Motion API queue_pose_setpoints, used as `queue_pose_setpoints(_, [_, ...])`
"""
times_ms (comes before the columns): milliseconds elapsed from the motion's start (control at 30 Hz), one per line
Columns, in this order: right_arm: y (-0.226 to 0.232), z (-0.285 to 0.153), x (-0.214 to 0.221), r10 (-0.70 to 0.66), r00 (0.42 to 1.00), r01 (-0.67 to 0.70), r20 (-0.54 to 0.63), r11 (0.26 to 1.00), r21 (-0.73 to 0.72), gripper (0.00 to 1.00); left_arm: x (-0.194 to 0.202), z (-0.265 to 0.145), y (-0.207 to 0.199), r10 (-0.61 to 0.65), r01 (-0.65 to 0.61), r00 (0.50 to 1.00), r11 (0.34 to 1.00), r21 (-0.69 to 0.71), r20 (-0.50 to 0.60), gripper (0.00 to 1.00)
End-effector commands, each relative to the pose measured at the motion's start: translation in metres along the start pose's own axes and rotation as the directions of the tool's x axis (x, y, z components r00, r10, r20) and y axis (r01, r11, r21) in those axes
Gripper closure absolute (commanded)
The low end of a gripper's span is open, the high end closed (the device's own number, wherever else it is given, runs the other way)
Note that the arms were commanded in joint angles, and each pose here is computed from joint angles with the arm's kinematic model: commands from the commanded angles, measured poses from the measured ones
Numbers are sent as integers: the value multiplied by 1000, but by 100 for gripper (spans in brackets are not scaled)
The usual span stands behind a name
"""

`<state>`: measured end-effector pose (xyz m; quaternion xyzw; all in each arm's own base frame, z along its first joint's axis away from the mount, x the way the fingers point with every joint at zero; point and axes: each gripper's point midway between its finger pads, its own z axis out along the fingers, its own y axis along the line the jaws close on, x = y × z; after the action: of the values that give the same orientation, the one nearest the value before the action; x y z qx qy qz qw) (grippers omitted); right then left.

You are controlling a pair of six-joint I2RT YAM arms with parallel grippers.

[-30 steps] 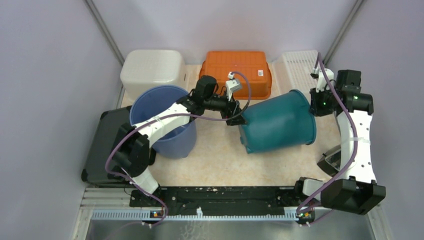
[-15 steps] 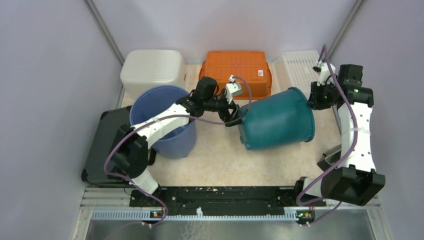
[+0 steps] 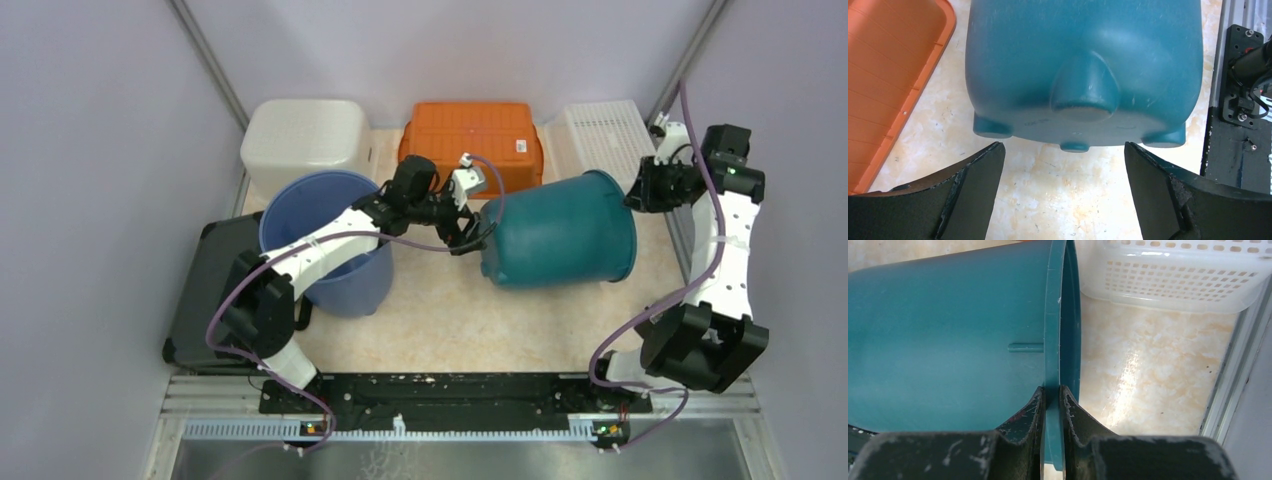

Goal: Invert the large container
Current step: Turn the container upside down at the center of the board.

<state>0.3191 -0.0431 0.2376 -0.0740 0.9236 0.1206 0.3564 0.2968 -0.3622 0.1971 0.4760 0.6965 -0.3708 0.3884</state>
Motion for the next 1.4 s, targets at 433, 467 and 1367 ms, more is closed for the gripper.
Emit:
queue_pose_setpoints(433, [-56,6,34,84,987,-75,-136,995,69,100,-61,-1,-7,-21,22,994,1000,-8,104,5])
queue_pose_setpoints(467, [-58,7,34,92,987,-85,-135,995,61,100,-62,-2,-8,-23,23,994,1000,-2,107,5])
queue_pose_setpoints(1367, [-95,49,49,191,971,-186,-142,981,44,100,-66,3,-8,-75,74,991,997,12,109,4])
